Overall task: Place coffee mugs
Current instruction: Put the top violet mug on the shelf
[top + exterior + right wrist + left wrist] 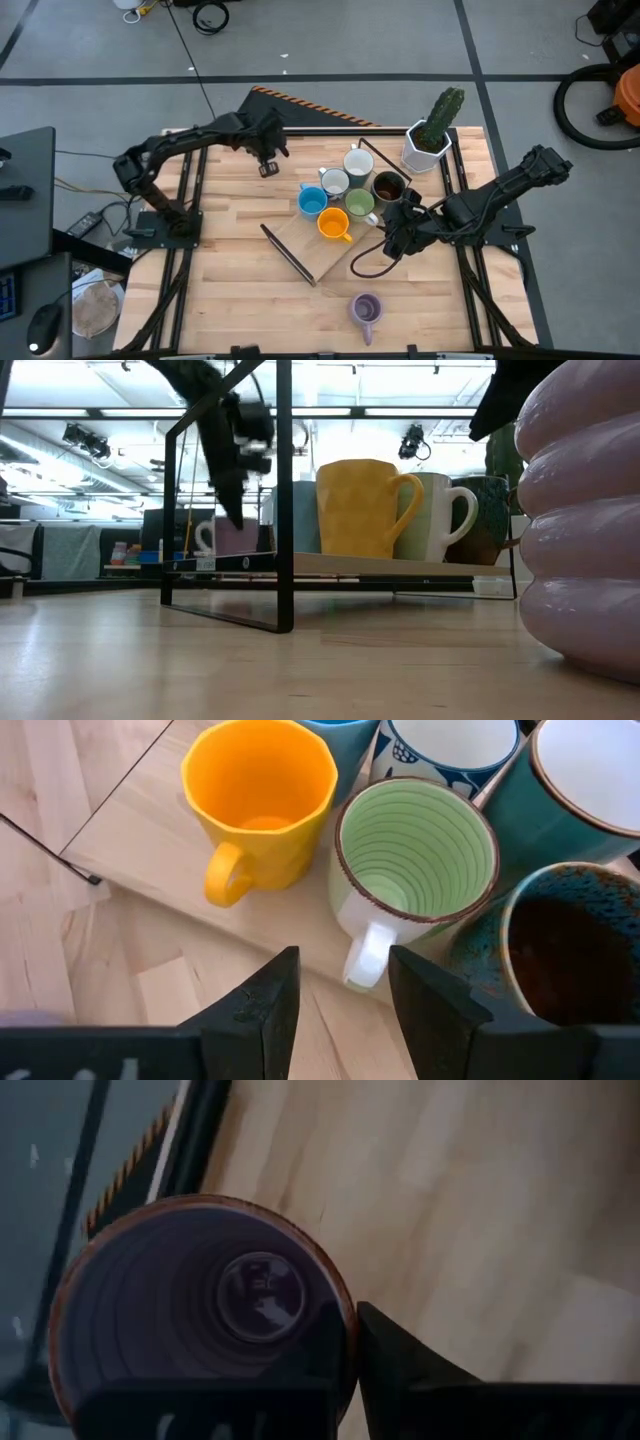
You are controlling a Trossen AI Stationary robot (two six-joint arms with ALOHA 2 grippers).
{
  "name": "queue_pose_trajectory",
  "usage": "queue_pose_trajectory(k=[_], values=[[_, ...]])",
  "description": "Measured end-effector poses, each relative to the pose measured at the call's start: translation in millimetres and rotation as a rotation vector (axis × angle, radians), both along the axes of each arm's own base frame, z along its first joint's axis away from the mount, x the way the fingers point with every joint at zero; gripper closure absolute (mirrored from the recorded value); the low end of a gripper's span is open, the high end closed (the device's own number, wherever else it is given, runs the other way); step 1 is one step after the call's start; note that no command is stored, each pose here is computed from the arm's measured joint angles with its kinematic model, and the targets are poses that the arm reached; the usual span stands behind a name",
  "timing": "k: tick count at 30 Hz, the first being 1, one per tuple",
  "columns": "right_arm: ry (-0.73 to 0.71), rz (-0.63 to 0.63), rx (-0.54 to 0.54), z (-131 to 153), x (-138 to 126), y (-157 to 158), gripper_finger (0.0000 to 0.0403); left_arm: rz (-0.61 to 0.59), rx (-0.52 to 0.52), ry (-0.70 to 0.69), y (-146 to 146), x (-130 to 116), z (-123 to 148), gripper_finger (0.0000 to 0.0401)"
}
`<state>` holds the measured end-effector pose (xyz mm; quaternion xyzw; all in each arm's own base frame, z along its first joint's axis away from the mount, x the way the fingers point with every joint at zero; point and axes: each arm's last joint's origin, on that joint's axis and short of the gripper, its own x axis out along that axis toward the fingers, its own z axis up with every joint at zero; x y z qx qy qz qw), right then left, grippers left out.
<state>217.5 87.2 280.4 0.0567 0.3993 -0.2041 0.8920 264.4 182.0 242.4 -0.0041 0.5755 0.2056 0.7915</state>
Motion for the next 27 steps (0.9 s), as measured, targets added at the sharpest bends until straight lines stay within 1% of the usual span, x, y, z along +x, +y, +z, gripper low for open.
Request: queue_pose_trajectory(k=[1, 3, 6, 7, 10, 13, 15, 19, 21, 24, 27], values=[[0.000, 0.000, 0.000, 0, 0, 0, 0.0243, -0.056, -0.008, 0.003, -7, 0, 10, 0.0381], [0.000, 0.000, -0.001, 0, 0, 0, 0.0243, -0.168, -0.055, 0.022, -25, -1, 27, 0.0381], [0.004, 0.011, -0.011, 0, 0, 0, 0.0243, -0.378, -0.171, 0.092, -58, -2, 37, 0.0381], [0.003, 0.011, -0.015, 0, 0, 0, 0.0243, -0.436, -0.186, 0.126, -70, -3, 39, 0.0381], [-0.001, 0.012, -0.014, 0, 0, 0, 0.0243, -0.618, -0.182, 0.189, -106, 0, 43, 0.0381], [-0.003, 0.011, -0.013, 0, 1, 0, 0.0243, -0.748, -0.101, 0.238, -136, 7, 43, 0.0381], [-0.011, 0.011, -0.011, 1, 1, 0, 0.0243, -0.807, -0.062, 0.245, -154, 11, 43, 0.0381], [-0.021, 0.013, -0.007, 1, 2, 1, 0.0243, -0.876, -0.050, 0.237, -177, 14, 43, 0.0381], [-0.021, 0.018, -0.010, 1, 2, 1, 0.0243, -0.879, -0.056, 0.226, -184, 14, 43, 0.0381], [-0.024, 0.024, -0.012, 2, 3, 1, 0.0243, -0.870, -0.061, 0.174, -193, 18, 44, 0.0381], [-0.025, 0.024, -0.012, 2, 3, 1, 0.0243, -0.864, -0.096, 0.122, -198, 21, 45, 0.0381]])
